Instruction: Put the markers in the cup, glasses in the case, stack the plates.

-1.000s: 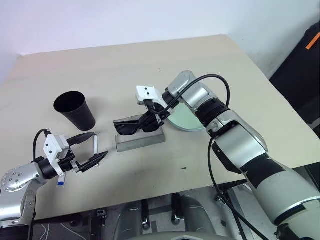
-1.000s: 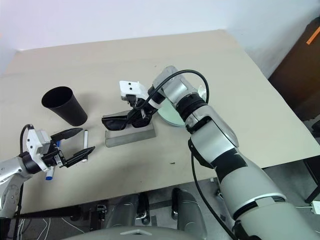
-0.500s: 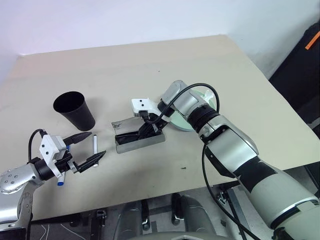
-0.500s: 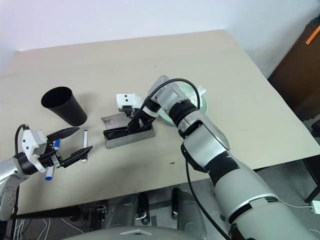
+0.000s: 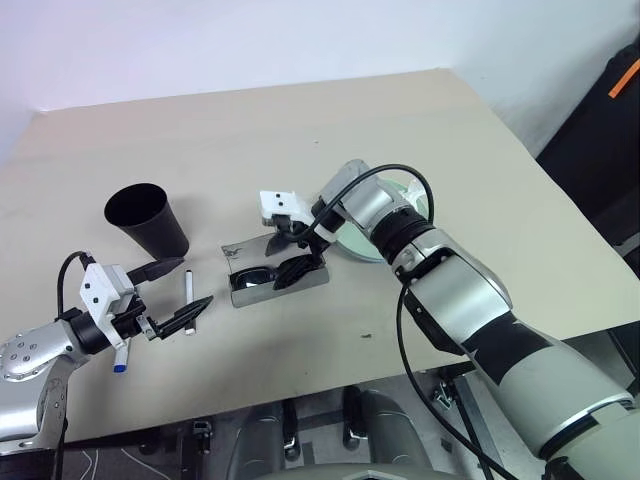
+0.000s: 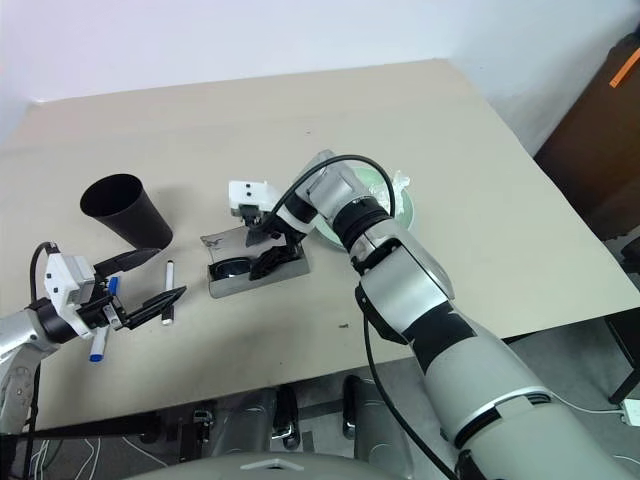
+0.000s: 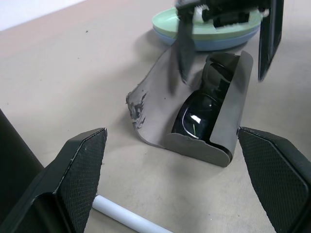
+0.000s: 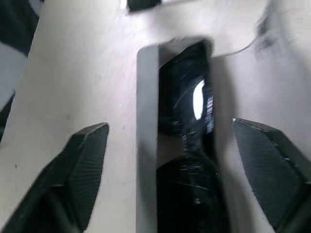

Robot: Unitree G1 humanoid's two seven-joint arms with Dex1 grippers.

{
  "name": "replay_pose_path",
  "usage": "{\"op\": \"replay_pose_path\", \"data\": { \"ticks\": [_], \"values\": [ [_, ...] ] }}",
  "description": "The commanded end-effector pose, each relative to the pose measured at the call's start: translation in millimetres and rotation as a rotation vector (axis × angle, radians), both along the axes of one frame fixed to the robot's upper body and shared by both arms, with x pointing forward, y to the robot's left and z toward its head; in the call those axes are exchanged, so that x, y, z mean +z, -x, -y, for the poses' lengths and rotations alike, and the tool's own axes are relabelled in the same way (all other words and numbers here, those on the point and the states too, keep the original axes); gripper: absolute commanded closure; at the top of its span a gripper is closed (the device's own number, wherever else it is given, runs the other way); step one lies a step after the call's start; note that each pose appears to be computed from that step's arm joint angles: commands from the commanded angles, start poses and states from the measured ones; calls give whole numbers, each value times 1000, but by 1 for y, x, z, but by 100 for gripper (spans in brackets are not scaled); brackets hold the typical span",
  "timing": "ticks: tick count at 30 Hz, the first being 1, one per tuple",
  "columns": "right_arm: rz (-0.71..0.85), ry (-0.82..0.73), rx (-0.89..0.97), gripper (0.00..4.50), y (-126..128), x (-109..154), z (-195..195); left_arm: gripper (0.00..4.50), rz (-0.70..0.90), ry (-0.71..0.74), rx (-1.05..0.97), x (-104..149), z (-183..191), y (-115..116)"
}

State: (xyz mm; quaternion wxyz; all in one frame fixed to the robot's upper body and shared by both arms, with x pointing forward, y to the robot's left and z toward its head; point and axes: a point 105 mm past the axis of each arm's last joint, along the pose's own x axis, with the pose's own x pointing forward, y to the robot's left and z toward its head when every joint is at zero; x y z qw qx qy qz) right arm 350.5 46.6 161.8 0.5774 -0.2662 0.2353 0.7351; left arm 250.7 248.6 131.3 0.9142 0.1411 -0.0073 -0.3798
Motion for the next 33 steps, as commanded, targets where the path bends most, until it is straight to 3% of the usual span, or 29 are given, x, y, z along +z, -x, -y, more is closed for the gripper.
{"op": "replay_pose_path", "data": {
  "ticks": [1, 5, 9, 13, 21, 24, 33],
  "values": [
    [40, -132, -40, 41, -6, 34, -10, 0, 36, -9, -3, 8, -1, -2],
    [20, -282, -209, 41, -24, 58, -5, 0, 43, -9, 2, 9, -3, -4],
    [-3, -349, -374, 59, -42, 63, 6, 0, 43, -13, 6, 10, -6, -4],
    [72, -400, -514, 172, -60, 61, 11, 0, 40, -23, 7, 9, -8, -4],
    [264, -225, -540, 446, -68, 9, 13, 0, 43, -42, 2, 10, -8, -7],
    [234, -173, -477, 446, -60, -6, 13, 0, 46, -45, 12, 11, -10, -5],
    [125, -142, -151, 446, -25, -14, 20, 0, 29, -47, 24, 5, -11, 2]
  ]
}}
